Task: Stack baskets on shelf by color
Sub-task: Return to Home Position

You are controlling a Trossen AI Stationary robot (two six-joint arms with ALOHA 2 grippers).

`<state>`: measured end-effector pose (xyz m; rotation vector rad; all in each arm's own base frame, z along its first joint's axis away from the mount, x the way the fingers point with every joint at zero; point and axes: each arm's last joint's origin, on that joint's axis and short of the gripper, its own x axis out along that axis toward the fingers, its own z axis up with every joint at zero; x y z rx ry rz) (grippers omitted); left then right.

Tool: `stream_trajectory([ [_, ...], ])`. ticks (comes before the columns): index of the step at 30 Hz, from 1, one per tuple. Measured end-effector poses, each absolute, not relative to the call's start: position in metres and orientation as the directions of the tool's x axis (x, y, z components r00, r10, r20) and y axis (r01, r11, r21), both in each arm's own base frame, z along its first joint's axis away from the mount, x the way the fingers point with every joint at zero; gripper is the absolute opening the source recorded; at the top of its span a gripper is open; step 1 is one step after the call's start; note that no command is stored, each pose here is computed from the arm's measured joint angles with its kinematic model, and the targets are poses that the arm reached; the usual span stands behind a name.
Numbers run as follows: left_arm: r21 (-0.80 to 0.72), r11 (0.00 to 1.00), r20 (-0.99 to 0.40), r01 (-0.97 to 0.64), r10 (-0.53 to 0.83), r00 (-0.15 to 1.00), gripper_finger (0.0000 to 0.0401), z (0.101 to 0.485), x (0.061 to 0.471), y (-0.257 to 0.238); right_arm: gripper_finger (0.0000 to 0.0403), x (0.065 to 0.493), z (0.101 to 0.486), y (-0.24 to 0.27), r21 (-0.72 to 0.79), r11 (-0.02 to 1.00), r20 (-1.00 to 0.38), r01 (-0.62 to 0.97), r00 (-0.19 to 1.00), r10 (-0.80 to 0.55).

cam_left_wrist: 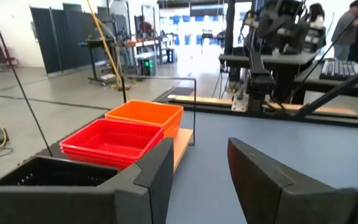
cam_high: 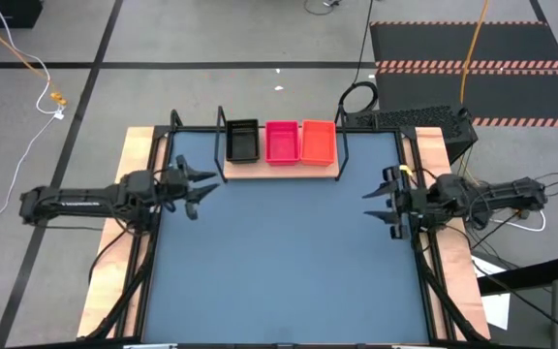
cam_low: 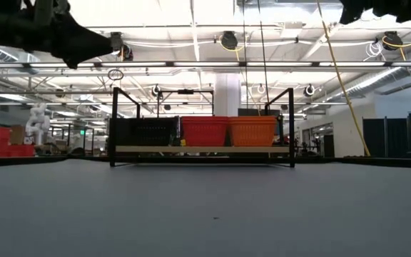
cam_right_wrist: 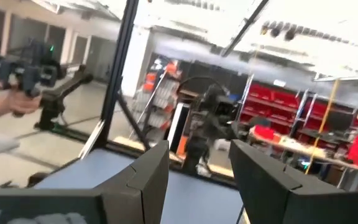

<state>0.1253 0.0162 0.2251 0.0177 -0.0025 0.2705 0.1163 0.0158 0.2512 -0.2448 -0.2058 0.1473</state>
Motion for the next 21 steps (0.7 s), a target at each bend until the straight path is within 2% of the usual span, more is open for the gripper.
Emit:
stream_trajectory([
  [4,0.019,0.963,0.028,-0.268,0.267,0.963,0.0154,0.219,0.119,0.016,0.0164,0.118,0.225,0.011,-0.218,0.971,0.154,-0.094,0.98,0.129],
  [7,0.019,0.964,-0.012,-0.267,0.267,0.964,0.0154,0.214,0.115,0.015,0.0164,0.118,0.213,0.008,-0.137,0.987,0.146,-0.086,0.984,0.106],
  [12,0.013,0.964,-0.048,-0.267,0.267,0.962,0.0154,0.21,0.11,0.015,0.0164,0.115,0.198,0.01,-0.011,0.983,0.061,-0.185,0.981,0.185],
  [21,0.007,0.964,-0.094,-0.265,0.264,0.96,0.0154,0.205,0.102,0.014,0.0164,0.101,0.197,0.01,0.003,0.979,0.065,-0.204,0.977,0.203],
])
